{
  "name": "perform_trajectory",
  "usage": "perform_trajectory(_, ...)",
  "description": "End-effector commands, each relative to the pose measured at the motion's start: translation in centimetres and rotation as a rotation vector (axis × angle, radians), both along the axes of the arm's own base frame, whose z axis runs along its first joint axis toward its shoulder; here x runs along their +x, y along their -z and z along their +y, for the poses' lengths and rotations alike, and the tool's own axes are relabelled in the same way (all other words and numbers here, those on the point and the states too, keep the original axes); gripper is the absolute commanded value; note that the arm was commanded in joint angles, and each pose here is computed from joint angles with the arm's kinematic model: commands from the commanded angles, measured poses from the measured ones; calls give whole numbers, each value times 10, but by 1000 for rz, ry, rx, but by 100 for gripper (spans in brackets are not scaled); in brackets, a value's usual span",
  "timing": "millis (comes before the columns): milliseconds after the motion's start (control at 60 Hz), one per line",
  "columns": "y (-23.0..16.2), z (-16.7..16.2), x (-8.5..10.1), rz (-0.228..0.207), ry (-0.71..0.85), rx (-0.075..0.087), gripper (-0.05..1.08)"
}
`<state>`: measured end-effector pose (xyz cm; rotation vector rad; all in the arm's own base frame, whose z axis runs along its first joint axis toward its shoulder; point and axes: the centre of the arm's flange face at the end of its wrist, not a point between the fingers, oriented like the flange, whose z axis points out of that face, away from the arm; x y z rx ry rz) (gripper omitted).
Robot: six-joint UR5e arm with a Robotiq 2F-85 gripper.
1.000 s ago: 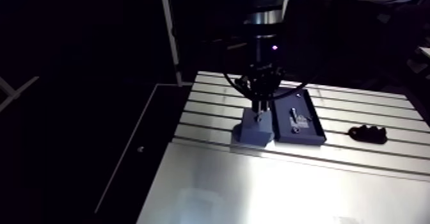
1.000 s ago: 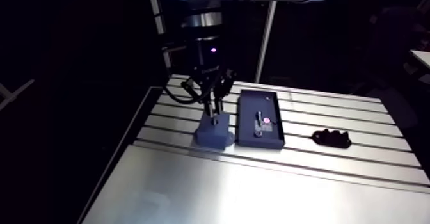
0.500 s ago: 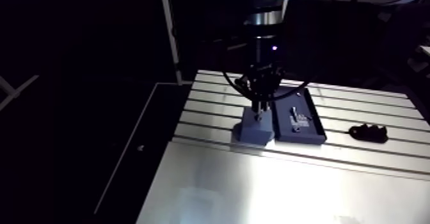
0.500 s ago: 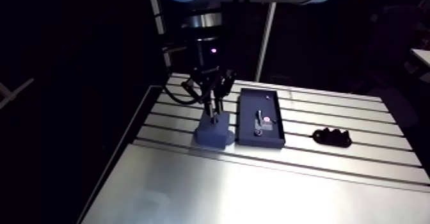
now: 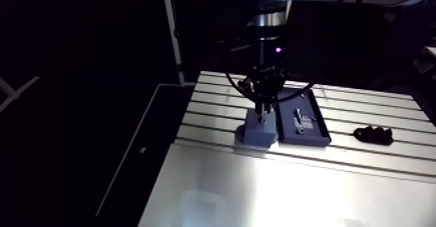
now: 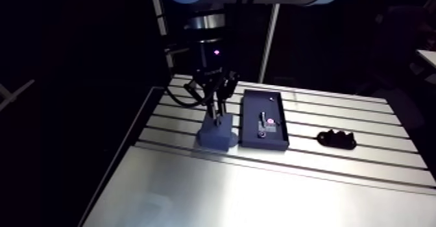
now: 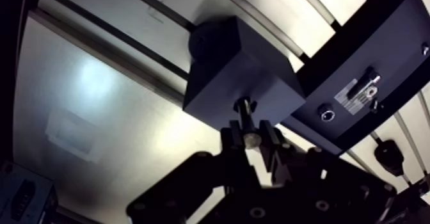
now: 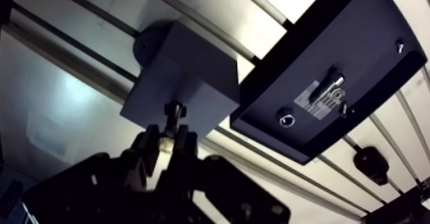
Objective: Pick up the M10 bolt and insert it into the hex recess until seated.
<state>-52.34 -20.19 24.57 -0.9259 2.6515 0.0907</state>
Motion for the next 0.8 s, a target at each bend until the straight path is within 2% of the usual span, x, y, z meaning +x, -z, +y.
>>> perform_trajectory(17,-7,-1,-3,14,-1,-9,89)
perform_trajectory(800,-1,0,-1,2,0,-1,89)
